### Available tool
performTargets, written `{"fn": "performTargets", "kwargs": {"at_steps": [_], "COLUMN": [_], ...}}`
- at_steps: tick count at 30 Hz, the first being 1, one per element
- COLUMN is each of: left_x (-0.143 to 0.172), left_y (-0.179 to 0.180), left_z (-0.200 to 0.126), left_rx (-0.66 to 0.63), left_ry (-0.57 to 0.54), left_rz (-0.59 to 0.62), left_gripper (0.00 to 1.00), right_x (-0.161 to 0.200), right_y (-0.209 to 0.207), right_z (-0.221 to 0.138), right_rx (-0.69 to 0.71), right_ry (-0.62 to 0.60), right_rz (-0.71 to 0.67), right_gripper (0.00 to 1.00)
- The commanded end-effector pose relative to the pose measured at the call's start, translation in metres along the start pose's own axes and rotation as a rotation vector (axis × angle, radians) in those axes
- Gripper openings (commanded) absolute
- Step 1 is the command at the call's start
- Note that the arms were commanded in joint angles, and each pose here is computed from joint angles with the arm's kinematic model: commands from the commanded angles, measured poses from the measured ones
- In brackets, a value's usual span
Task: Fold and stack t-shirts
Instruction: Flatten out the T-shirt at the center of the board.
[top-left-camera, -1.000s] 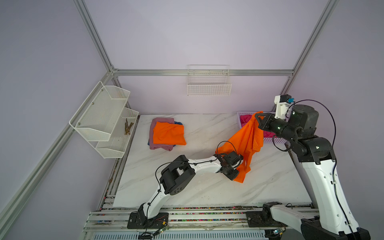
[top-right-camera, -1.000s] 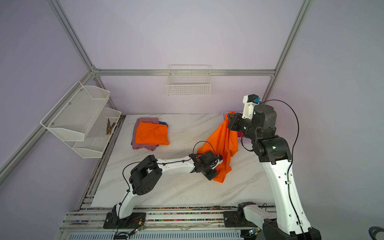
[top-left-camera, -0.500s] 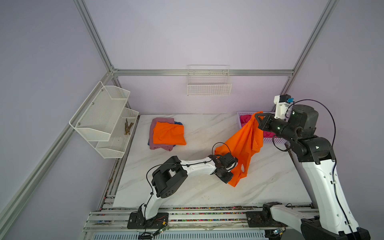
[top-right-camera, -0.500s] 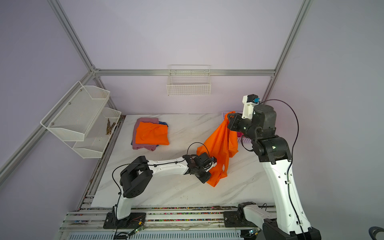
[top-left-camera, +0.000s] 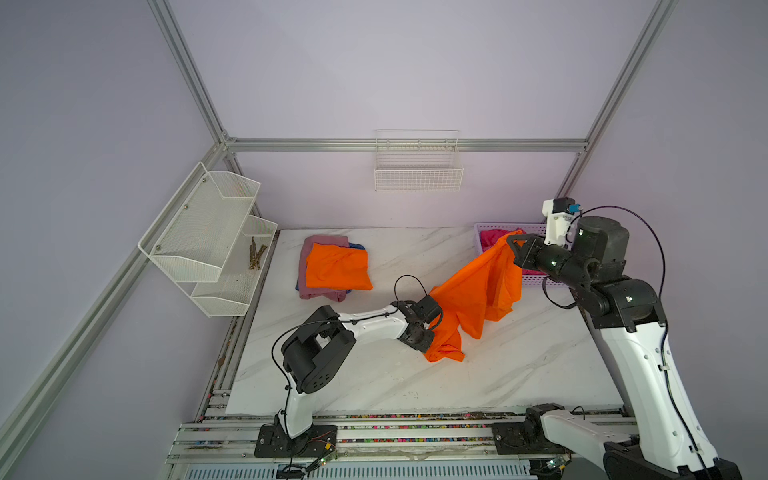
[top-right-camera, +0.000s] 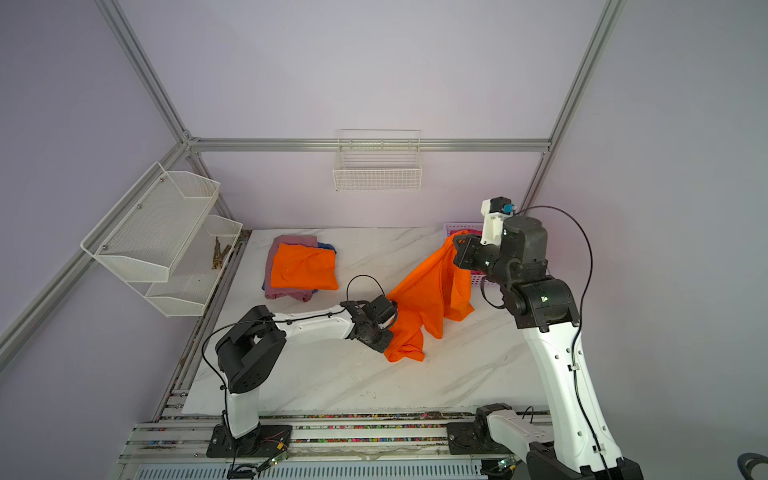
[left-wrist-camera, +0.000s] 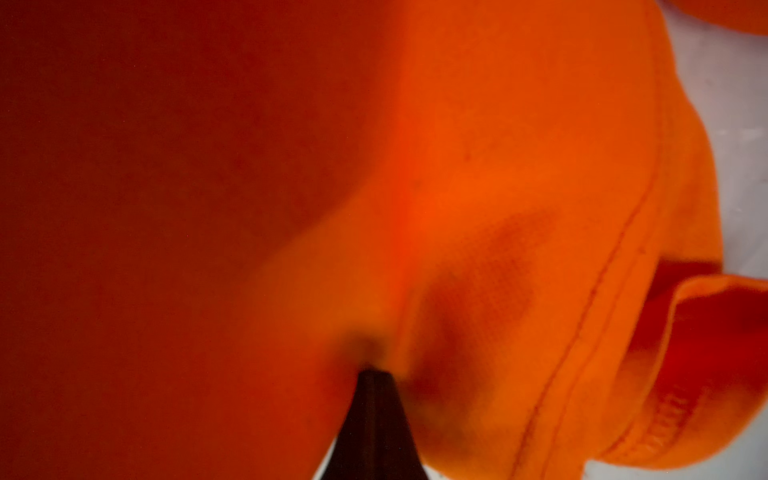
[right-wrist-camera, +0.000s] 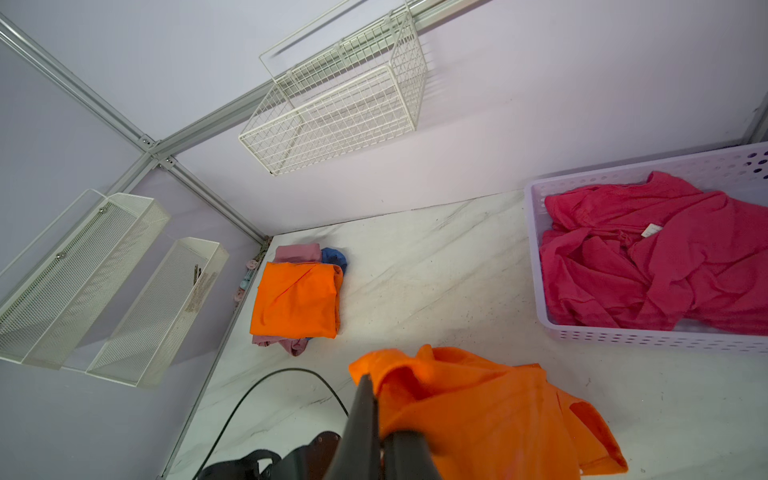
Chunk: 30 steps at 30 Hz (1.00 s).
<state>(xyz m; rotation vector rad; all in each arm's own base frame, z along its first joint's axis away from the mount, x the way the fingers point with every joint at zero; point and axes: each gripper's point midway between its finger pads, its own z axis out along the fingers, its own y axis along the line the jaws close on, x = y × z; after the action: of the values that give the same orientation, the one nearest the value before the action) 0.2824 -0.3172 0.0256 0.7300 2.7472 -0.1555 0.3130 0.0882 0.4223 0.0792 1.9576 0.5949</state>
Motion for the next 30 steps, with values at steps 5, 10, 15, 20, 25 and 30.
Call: {"fn": "performTargets", "kwargs": {"at_steps": [5, 10, 15, 20, 25, 30], "left_x": [0.037, 0.043, 0.043, 0.034, 0.018, -0.011], "left_y": [0.121, 0.198, 0.231, 0.22, 0.207, 0.182], "left_z": [-0.004, -0.04, -0.064, -0.066, -0.077, -0.109], "left_rx": [-0.406, -0.491, -0.505, -0.434, -0.391, -0.354], "left_ry": [0.208, 0.206, 0.2, 0.17, 0.112, 0.001], "left_rz": [-0.058, -0.228, -0.272, -0.294, -0.286, -0.266], "left_gripper": [0.0, 0.0, 0.0, 0.0, 0.0, 0.0], "right_x": [0.013, 0.037, 0.056, 0.061, 0.064, 0.064], "right_y": [-0.001, -0.009, -0.015, -0.015, -0.007, 0.002], "right_z": [-0.015, -0.012, -0.011, -0.01, -0.006, -0.006], "right_rx": [-0.002, 0.003, 0.004, -0.004, -0.057, -0.11], "right_ry": [-0.01, 0.045, 0.088, 0.099, 0.114, 0.121], "right_rz": [-0.021, -0.017, -0.02, -0.013, 0.0, -0.012], "right_gripper": [0.09, 0.1, 0.12, 0.15, 0.3, 0.44]}}
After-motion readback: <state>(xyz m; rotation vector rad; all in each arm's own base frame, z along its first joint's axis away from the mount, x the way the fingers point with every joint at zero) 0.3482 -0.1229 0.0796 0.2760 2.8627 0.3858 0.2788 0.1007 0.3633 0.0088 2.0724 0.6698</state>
